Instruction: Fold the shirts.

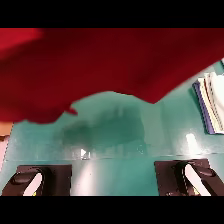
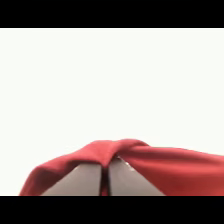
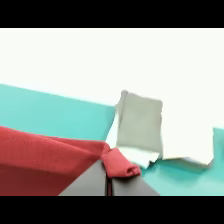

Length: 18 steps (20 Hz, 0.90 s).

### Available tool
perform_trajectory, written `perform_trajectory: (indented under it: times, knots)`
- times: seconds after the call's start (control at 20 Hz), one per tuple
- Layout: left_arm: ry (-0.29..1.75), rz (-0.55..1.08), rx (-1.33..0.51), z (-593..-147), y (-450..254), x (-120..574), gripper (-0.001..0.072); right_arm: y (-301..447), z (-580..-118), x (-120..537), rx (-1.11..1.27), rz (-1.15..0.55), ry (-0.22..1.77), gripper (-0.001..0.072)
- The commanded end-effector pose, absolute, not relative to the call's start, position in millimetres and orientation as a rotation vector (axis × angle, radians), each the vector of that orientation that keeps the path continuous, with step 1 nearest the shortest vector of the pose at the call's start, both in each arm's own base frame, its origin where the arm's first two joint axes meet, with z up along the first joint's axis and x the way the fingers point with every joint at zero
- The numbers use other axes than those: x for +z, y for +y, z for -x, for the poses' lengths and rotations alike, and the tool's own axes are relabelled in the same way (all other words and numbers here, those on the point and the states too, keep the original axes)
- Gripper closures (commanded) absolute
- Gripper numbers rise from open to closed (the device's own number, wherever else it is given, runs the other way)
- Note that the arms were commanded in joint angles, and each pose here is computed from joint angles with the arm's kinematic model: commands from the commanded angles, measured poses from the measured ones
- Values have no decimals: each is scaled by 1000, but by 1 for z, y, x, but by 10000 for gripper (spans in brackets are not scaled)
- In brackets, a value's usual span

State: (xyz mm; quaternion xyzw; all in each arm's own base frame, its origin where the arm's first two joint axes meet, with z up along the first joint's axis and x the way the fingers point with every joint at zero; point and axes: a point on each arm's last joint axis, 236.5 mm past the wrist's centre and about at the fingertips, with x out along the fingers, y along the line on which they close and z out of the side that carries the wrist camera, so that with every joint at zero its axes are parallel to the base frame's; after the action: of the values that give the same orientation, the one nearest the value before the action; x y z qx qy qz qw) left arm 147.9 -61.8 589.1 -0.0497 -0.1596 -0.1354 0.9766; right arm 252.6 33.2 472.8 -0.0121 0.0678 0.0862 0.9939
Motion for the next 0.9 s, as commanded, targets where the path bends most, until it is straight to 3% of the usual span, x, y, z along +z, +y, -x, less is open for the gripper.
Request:
perform_trajectory:
  times: [0.0, 0.2, 0.4, 0.65, 0.85]
  knots:
    - [-250, 105, -186, -168, -43, 578, 687, 22, -244, 485, 115, 58, 175, 697]
    - [220, 129, -183, -294, -43, 456, 685, 7, -293, 430, 133, -8, 374, 697]
    - [642, 221, -281, -401, -67, 303, 684, -15, -366, 311, 156, -130, 694, 697]
    - [1041, 299, -368, -464, -87, 118, 684, -24, -418, 127, 174, -303, 1102, 698]
    - [1096, 349, -337, -502, -85, 48, 685, -7, -458, 49, 190, -329, 1184, 698]
